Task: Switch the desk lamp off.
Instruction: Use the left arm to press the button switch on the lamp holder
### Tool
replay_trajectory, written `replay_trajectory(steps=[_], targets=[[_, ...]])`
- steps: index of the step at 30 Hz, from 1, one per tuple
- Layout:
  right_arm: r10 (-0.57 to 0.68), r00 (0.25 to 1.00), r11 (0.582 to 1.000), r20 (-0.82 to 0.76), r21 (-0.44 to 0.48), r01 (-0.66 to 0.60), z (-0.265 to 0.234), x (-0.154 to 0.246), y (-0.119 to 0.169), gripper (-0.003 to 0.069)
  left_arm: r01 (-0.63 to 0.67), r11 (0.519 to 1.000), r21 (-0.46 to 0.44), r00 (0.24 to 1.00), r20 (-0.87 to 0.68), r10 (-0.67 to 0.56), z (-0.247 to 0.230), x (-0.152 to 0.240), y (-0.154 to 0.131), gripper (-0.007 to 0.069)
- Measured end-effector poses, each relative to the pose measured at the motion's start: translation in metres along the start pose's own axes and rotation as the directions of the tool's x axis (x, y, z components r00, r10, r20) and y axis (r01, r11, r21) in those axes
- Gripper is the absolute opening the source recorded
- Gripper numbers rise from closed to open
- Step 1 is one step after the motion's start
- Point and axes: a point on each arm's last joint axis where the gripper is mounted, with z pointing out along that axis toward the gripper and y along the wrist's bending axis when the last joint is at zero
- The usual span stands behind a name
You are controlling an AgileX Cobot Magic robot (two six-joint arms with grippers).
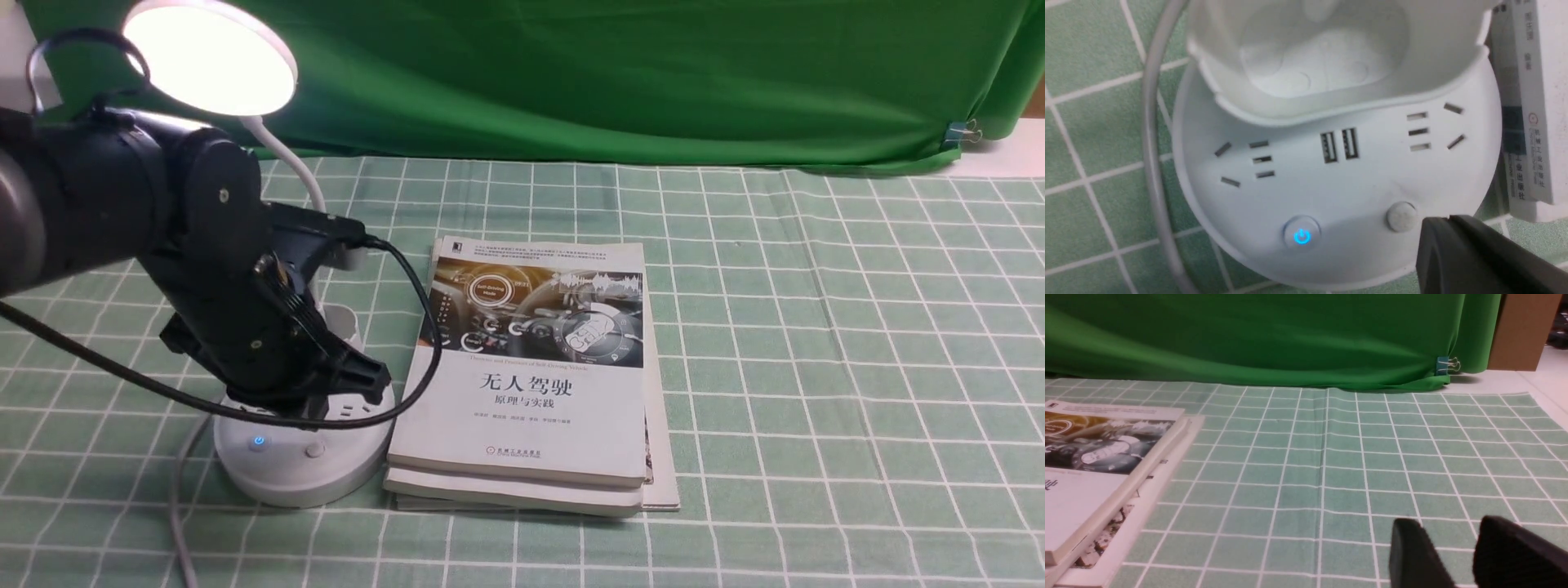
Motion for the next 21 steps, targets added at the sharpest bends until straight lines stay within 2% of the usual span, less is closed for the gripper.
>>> replay_trajectory(steps=[9,21], targets=[[0.0,1.0,1.0,0.0,0.0,0.0,0.0,0.0,0.0,0.0242,0.009,1.0,0.009,0.994,-0.105,-0.008,0.033,-0.001,0.001,0.0001],[0.0,1.0,1.0,0.0,0.0,0.0,0.0,0.0,0.0,0.0242,0.009,1.0,0.01,0.999,-0.053,-0.009,0.015,0.0,0.0,0.0001]])
